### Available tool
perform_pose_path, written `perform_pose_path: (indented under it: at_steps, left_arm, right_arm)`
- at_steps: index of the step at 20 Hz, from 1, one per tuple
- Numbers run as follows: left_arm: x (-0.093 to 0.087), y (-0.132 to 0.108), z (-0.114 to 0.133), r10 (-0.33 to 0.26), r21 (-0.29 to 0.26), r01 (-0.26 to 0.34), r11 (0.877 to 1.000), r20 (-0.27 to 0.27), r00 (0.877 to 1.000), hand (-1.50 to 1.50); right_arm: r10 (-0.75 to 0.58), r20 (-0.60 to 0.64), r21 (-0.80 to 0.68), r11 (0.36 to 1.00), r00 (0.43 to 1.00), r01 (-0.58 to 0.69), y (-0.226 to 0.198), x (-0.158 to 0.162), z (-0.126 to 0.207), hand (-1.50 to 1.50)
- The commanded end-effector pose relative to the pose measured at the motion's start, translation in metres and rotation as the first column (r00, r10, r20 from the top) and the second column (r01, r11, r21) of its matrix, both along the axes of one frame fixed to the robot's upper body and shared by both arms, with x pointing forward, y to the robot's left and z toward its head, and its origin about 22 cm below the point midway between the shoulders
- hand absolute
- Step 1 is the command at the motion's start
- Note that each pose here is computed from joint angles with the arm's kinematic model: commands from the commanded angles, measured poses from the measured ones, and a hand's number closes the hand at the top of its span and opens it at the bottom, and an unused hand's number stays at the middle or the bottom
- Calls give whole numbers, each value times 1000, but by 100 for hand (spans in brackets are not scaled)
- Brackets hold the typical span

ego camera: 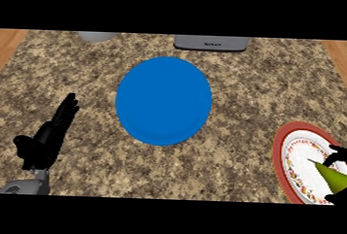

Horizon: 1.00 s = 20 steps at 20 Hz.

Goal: Pick the pear from the plate and place it in the plate

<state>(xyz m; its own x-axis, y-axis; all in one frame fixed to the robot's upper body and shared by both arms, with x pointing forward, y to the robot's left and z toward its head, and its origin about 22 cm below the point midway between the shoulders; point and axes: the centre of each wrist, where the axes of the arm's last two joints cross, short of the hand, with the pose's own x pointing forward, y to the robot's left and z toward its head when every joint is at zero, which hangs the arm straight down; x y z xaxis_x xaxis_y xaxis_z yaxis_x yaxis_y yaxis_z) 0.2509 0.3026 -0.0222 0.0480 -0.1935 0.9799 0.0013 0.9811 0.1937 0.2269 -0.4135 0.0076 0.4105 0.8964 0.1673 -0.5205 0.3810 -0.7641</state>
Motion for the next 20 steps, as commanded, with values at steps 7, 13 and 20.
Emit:
perform_pose_path:
  at_steps: [7, 13, 20]
  left_arm:
    - [-4, 6, 1, 20, 5, -20, 1000, -16, 1000, 0]
    - [-5, 10, 2, 30, 6, -30, 1000, -10, 999, 0]
    - [4, -5, 5, 29, -8, -29, 1000, -2, 1000, 0]
  right_arm:
    - [87, 101, 14, 996, 991, -89, 9, -12, -14, 150]
    - [-98, 406, 17, 995, 908, 100, 106, -28, -15, 150]
    - [-119, 619, 35, 992, 777, 124, 181, -63, 28, 150]
